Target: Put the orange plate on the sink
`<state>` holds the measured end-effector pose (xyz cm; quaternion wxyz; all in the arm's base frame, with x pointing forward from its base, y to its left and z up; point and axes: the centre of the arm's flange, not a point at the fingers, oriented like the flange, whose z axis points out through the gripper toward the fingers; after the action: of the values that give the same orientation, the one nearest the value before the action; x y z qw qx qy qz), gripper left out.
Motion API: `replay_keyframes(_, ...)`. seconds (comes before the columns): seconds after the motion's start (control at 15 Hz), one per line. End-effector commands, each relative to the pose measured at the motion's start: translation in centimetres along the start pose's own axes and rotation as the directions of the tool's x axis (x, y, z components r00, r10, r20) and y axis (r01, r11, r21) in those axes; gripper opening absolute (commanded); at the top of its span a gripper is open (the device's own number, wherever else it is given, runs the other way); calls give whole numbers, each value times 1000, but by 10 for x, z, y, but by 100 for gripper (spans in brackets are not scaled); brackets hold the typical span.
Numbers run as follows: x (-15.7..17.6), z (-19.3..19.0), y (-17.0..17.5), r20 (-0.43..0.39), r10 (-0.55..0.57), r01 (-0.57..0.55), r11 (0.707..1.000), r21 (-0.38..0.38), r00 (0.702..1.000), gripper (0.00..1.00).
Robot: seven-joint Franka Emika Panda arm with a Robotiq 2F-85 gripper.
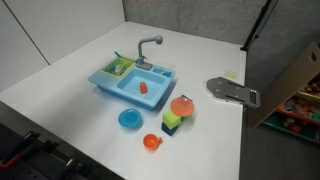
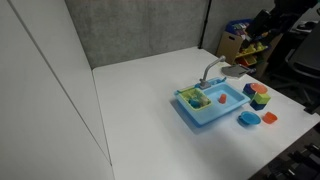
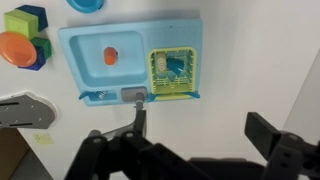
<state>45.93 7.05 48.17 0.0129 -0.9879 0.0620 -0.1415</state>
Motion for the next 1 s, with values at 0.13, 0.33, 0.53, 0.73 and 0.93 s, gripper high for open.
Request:
replay_keyframes(0.13,11,23,42,64,70,-65,995,-75,996,100)
replay_keyframes(0.33,5,42,76,125,134,-122,988,-97,983,100)
replay_keyframes(0.53,-2,69,113,174,206,-182,973,-143,963,100)
replay_keyframes(0.73,-5,94,156,206,278,-236,949,-208,938,100)
replay_keyframes(0.93,-4,114,195,202,347,-290,920,-265,916,100)
